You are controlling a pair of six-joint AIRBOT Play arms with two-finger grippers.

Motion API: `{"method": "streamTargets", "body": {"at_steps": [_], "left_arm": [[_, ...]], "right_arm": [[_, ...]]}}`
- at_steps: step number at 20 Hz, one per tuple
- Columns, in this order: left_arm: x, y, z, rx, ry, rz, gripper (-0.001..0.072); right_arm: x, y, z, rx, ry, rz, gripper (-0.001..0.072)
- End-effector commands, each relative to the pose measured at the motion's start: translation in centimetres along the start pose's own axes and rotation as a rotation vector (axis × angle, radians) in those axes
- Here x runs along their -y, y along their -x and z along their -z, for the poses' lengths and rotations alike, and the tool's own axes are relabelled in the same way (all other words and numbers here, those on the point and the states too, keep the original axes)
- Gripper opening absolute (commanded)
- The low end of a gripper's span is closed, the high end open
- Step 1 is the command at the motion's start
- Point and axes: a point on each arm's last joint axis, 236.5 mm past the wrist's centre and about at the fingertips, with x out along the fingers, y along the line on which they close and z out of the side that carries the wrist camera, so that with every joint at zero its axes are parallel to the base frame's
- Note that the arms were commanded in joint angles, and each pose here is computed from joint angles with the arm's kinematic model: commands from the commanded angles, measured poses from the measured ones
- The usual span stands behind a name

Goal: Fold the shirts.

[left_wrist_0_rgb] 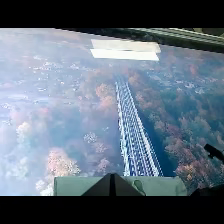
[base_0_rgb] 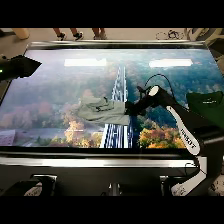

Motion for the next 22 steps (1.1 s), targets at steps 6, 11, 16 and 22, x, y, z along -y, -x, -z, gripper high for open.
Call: {"method": "streamTargets", "body": {"at_steps": [6, 11, 16, 22], "left_arm": [[-0.9, -1.2, -0.2, 0.004, 0.012, -0.013, 0.0026], [-0.9, -1.2, -0.2, 0.007, 0.012, -0.014, 0.0025], [-0.9, -1.1, -0.3, 0.009, 0.008, -0.013, 0.0026], [-0.9, -1.1, -0.4, 0.012, -0.039, -0.011, 0.0025]], "right_arm": [[-4.4, 29.1, -7.6, 0.445, 0.137, -0.041, 0.0030], [4.1, 40.2, -6.3, 0.587, 0.026, 0.155, 0.0030], [11.3, 47.3, -3.2, 0.711, -0.152, 0.218, 0.0030], [16.5, 51.3, 7.3, 0.662, -0.469, 0.426, 0.0030]]}}
